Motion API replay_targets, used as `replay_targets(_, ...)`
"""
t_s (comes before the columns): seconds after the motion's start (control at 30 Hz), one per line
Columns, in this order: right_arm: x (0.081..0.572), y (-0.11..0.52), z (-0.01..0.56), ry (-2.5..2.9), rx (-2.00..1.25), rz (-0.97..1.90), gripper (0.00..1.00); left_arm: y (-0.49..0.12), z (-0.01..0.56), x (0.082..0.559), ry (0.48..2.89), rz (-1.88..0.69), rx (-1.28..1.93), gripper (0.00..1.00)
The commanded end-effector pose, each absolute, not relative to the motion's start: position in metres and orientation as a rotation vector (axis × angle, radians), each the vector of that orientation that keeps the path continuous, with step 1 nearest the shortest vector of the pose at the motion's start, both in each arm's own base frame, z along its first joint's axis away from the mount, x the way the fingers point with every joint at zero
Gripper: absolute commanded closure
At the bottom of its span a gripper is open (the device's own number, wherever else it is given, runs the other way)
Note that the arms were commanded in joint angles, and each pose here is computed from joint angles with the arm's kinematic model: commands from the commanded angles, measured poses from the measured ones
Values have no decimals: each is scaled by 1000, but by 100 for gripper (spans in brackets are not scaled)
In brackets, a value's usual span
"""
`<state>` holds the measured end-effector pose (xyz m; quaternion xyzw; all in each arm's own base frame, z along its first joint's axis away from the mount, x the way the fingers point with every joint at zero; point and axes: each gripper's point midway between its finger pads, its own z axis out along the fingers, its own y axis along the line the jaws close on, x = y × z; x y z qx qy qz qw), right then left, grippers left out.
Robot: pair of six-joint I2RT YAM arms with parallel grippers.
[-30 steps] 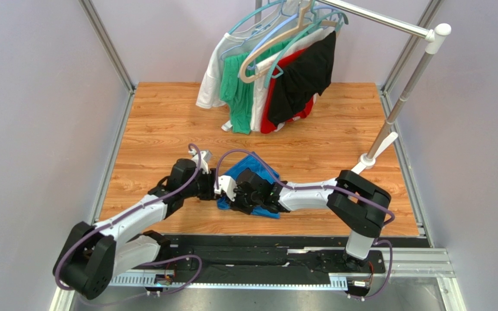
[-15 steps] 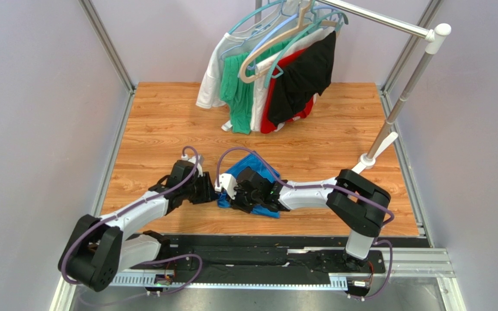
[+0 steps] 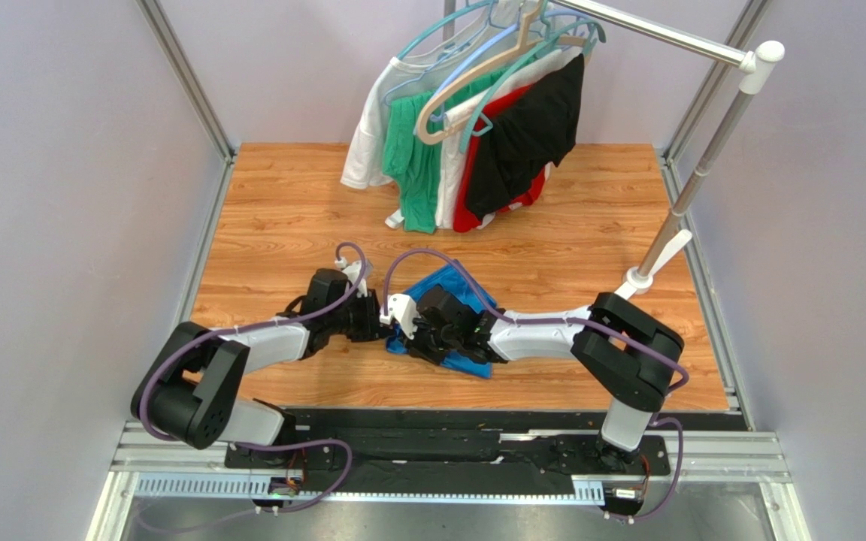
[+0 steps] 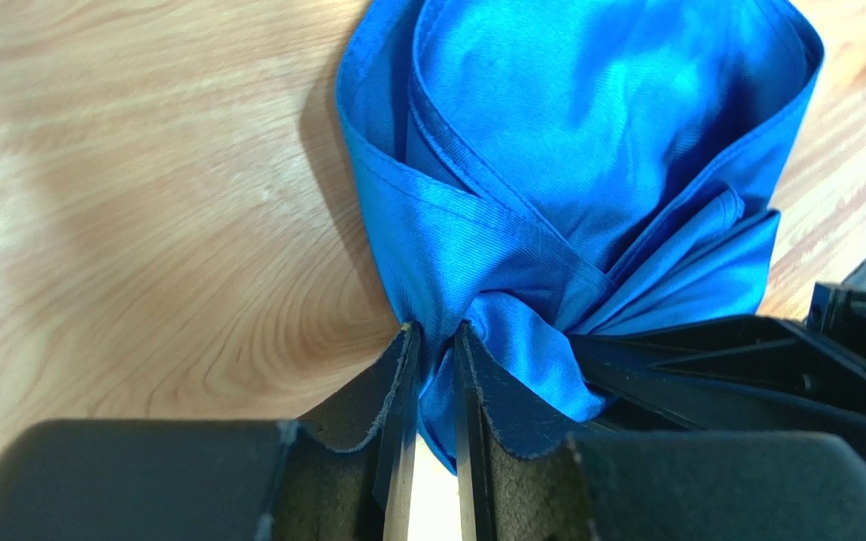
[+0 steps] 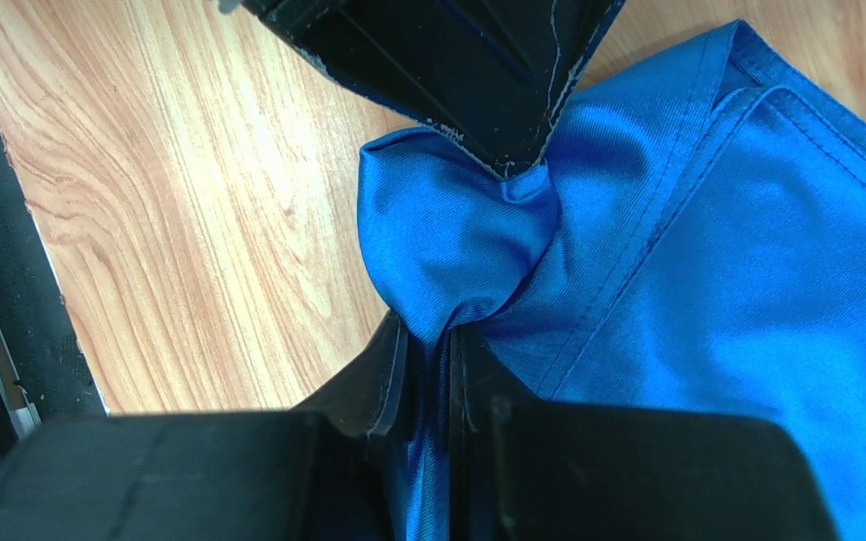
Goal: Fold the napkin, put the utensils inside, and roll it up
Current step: Roll the napkin with the utensil
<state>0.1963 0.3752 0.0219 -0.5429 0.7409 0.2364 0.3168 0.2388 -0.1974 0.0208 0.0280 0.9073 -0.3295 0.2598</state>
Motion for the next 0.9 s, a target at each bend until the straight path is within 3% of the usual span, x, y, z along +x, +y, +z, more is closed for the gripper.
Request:
replay_targets(0.0, 175, 364, 6, 2027, -1540, 633, 100, -223, 52, 254, 2295, -1027, 256, 75)
replay_targets(0.07, 176, 365, 1, 2050, -1550, 620, 100, -221, 54, 257, 2294, -1000, 239, 74)
replay_targets(0.3, 188, 366, -3, 2113, -1494, 555, 100, -187, 52, 248, 2380, -818, 53, 49)
replay_targets(0.4, 191, 365, -5, 2125, -1486, 541, 100, -178, 48, 237, 2414, -812, -27, 45)
replay_targets(0.87, 189, 376, 1, 2071, -1501, 612, 100, -201, 42, 213, 2357, -1074, 10, 39)
